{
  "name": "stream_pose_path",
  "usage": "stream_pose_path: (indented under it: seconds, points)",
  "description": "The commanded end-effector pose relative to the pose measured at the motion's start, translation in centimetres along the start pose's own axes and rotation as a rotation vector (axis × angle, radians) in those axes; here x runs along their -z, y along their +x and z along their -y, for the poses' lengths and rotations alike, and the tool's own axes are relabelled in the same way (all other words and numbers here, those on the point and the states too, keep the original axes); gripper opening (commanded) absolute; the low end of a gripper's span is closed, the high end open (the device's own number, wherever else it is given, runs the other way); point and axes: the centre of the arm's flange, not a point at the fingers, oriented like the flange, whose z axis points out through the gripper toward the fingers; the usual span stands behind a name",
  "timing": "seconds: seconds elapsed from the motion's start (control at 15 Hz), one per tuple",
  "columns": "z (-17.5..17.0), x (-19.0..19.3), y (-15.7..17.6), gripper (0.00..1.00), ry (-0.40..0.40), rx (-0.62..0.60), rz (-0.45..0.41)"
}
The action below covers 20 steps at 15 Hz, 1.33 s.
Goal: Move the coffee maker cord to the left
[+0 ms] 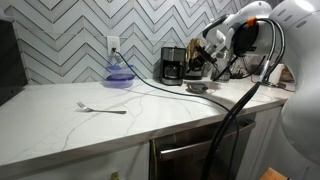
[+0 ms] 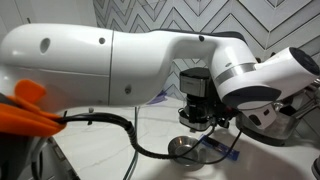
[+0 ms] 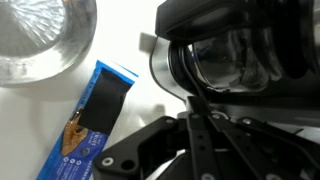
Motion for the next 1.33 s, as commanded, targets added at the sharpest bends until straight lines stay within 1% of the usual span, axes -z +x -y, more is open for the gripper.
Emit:
stream_pose_path:
  seconds: [0.0, 0.27, 0.4, 0.53, 0.73, 0.93, 1.0, 1.07, 1.27]
  points:
    - [0.0, 0.4, 0.4, 0.32, -0.01, 0.03, -0.008]
    - [0.2, -0.9, 1.4, 0.62, 0.02, 0.074, -0.014]
    - [0.4, -1.7, 2.1, 0.78, 0.04, 0.104, -0.035]
    - [0.6, -2.4, 2.8, 0.92, 0.069, 0.128, -0.056]
    - [0.8, -3.4, 4.0, 0.88, 0.115, 0.144, -0.088]
    - [1.2, -4.4, 4.6, 0.68, 0.167, 0.124, -0.087]
    - [1.4, -4.8, 4.8, 0.64, 0.18, 0.122, -0.088]
    - [1.4, -5.2, 4.9, 0.66, 0.191, 0.119, -0.089]
    - [1.4, -6.1, 5.3, 0.63, 0.203, 0.121, -0.096]
